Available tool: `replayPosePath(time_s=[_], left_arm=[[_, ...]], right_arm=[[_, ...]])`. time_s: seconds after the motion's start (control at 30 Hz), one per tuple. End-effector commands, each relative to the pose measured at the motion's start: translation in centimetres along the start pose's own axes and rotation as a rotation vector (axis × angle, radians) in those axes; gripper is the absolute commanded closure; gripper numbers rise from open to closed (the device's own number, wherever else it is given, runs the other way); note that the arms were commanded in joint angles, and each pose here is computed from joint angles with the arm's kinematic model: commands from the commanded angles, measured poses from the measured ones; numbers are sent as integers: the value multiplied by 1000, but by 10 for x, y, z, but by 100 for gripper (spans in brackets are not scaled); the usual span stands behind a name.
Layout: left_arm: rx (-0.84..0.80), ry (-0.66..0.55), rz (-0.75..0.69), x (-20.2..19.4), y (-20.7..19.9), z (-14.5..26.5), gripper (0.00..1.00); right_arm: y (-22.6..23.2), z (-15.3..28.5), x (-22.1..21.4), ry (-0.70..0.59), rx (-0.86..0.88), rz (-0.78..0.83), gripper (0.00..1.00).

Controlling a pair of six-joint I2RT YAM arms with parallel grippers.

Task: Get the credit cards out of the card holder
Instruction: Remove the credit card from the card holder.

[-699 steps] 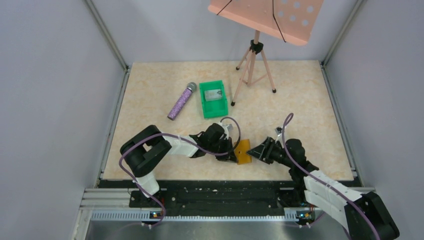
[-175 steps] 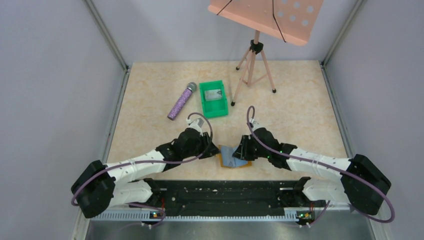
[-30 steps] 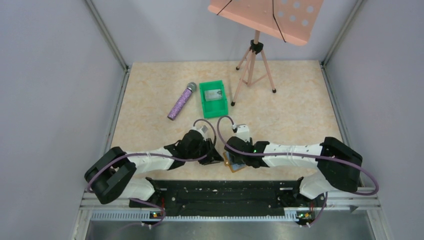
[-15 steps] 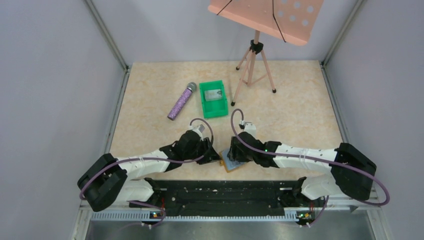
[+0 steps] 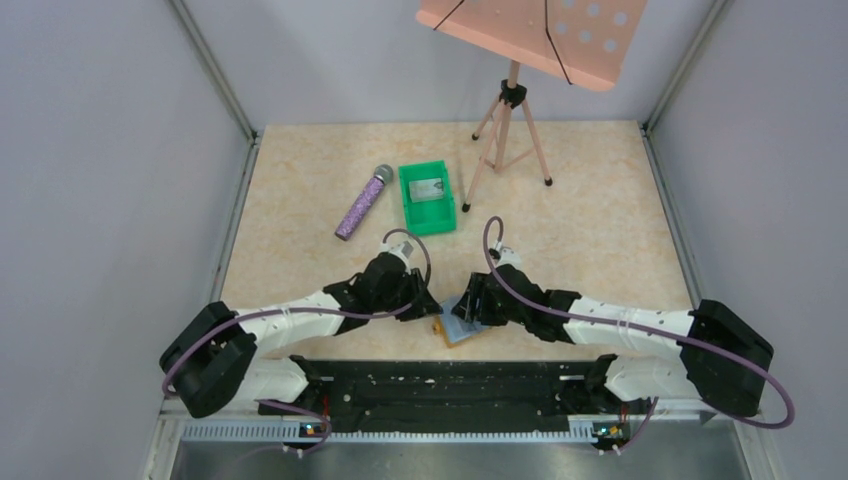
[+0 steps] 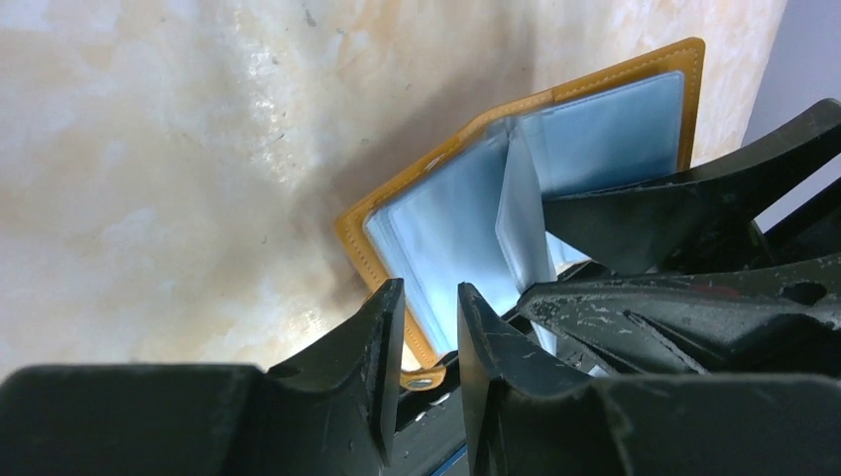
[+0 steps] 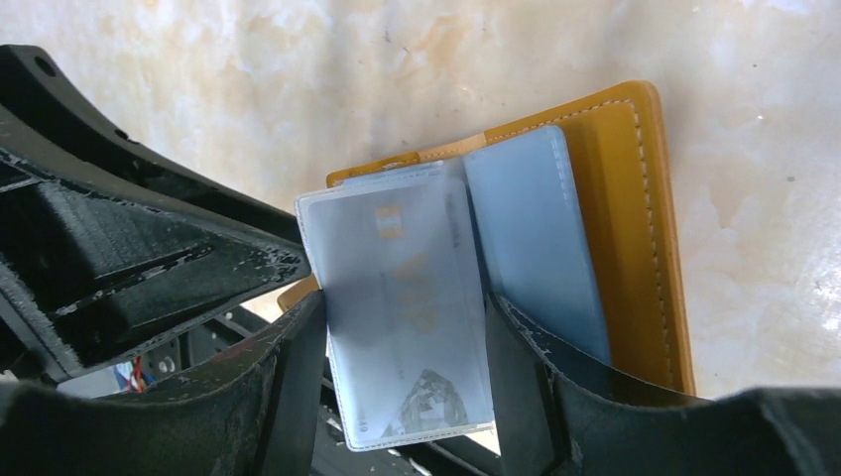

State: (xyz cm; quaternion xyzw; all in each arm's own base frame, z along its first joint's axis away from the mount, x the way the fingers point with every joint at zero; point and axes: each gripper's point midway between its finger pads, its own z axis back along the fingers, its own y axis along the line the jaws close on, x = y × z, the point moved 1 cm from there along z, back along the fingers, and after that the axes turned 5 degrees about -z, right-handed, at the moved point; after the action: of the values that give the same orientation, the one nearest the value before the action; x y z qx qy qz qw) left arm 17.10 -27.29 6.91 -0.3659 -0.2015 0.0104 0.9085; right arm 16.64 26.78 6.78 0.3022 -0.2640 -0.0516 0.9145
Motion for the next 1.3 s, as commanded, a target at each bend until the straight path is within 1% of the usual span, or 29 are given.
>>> replayPosePath(time_s=[0.0,0.27,0.53,0.77,1.03,1.2,1.27], left_arm=[[-28,-39,-41,17,-19,-1,69],[-47,-34,-52,22,-28,-5,72],[-66,-12,-42,17,-27,-9,73],[-111,12,-24,9,-29,-12,73],[-130,39,-11,3,-28,-17,73],[-144,48,10,0,-28,-21,73],[-151,57,17,-2,-27,-22,73]], right_arm=[[24,7,15,-45,110,-40,48],[27,7,14,-38,125,-39,48],[28,6,10,-25,137,-43,48],[25,2,4,0,140,-50,44],[20,0,3,6,104,-45,34],[17,-3,1,14,86,-44,33],[16,-2,1,13,86,-39,34]])
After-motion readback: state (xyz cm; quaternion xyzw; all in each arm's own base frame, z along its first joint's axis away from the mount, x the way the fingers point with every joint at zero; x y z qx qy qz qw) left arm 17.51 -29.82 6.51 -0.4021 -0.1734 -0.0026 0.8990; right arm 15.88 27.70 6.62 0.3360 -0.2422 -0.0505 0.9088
